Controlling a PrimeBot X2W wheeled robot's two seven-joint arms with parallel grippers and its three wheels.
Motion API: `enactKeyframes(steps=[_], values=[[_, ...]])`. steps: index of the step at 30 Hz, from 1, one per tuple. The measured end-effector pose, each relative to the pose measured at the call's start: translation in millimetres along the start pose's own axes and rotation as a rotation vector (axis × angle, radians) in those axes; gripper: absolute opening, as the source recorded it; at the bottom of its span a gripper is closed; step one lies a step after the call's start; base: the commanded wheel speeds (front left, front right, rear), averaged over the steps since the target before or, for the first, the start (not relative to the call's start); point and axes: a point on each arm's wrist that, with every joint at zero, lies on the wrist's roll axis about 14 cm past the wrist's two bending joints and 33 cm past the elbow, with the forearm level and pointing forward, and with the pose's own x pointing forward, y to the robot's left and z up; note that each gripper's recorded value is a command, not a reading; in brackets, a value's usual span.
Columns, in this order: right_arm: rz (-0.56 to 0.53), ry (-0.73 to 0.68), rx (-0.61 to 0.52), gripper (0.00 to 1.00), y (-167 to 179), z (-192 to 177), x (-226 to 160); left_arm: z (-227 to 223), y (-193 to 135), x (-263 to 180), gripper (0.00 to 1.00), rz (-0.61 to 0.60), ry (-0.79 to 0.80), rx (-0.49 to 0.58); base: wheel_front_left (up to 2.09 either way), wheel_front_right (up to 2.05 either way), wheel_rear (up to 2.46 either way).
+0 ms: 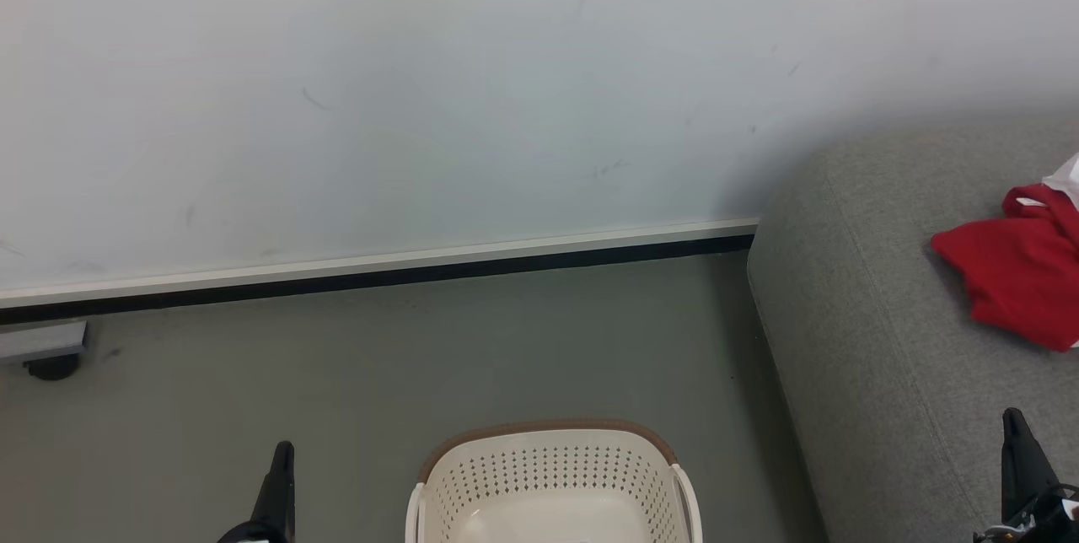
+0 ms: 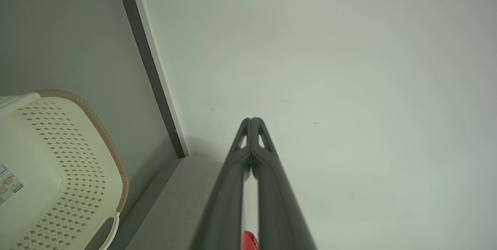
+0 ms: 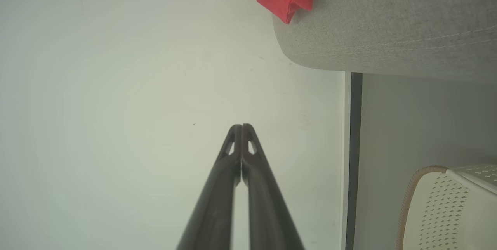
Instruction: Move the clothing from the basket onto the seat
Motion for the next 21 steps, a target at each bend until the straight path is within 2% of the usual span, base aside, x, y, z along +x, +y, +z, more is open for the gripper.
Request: enactKeyframes(steps=[21], values=[[0.0,-0.001,0.001,0.0,0.1,-0.1,0.0,0.0,0.0,0.0,0.0,0.0,0.0,0.0,0.0,0.0,0.0]])
